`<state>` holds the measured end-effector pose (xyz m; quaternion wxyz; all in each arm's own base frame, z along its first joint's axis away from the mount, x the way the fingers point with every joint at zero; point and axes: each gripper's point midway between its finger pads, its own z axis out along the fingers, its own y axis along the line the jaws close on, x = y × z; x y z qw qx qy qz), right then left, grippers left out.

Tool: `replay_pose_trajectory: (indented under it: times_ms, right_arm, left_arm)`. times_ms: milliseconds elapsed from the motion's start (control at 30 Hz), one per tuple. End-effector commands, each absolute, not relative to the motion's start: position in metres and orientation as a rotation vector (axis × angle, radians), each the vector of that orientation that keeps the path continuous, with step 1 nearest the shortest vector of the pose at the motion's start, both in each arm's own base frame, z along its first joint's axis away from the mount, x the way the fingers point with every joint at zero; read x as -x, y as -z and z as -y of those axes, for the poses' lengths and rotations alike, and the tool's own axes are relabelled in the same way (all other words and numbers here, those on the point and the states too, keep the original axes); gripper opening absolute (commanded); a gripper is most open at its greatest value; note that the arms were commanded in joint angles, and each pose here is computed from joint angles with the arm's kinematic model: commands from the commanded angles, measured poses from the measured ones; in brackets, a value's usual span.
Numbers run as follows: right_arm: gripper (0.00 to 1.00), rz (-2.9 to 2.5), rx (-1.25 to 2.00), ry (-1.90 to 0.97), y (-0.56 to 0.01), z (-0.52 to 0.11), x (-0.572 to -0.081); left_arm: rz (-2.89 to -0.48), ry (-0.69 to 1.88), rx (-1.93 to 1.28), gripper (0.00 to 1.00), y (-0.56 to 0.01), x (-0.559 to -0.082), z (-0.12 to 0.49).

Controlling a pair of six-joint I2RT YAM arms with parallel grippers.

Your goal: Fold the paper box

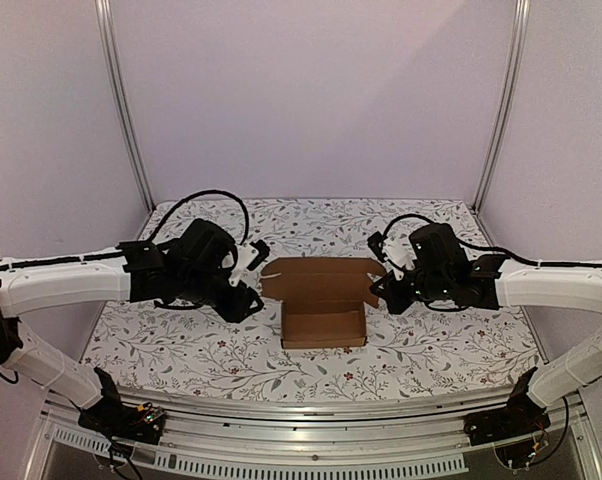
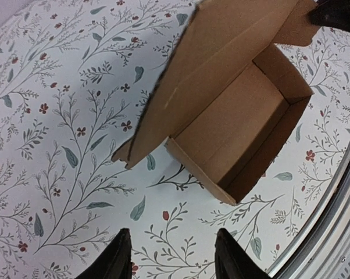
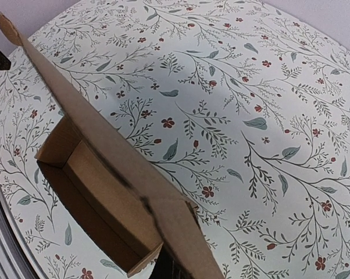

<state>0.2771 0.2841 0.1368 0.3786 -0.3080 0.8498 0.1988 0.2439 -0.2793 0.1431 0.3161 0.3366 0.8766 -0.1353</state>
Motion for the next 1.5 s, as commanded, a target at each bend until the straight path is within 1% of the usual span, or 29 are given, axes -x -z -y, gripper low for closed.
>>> replay_pose_trajectory:
  times_ms: [0, 300, 433, 633, 733, 867, 1033, 1300, 1467]
  right_arm:
    - [0.00, -2.143, 0.812, -0.545, -0.143, -0.288, -0.270]
    - [0.00, -2.140, 0.874, -0.619, -0.144, -0.296, -0.260]
    - [0.00, -2.139, 0.892, -0.644, -0.146, -0.299, -0.257]
    - [0.00, -2.137, 0.913, -0.690, -0.148, -0.303, -0.251]
    - [0.00, -2.144, 0.903, -0.682, -0.147, -0.302, -0.252]
    - [0.00, -2.157, 0.872, -0.666, -0.146, -0.301, -0.256]
    - [0.00, -2.169, 0.851, -0.651, -0.143, -0.301, -0.259]
    - [0.00, -2.163, 0.827, -0.631, -0.146, -0.301, -0.262]
    - [0.00, -2.162, 0.811, -0.605, -0.147, -0.302, -0.263]
  left_arm:
    - [-2.238, 0.474, -0.819, 0.47, -0.148, -0.253, 0.284]
    - [-2.125, 0.593, -0.774, 0.50, -0.142, -0.260, 0.285]
    - [-2.052, 0.631, -0.777, 0.50, -0.148, -0.261, 0.288]
    - [-2.020, 0.675, -0.793, 0.49, -0.148, -0.258, 0.291]
    - [-2.027, 0.686, -0.802, 0.43, -0.146, -0.256, 0.292]
    - [-2.042, 0.681, -0.812, 0.28, -0.143, -0.254, 0.291]
    - [-2.072, 0.670, -0.807, 0.17, -0.138, -0.253, 0.288]
    - [-2.109, 0.635, -0.789, 0.08, -0.133, -0.253, 0.282]
    - [-2.112, 0.640, -0.758, 0.00, -0.137, -0.256, 0.282]
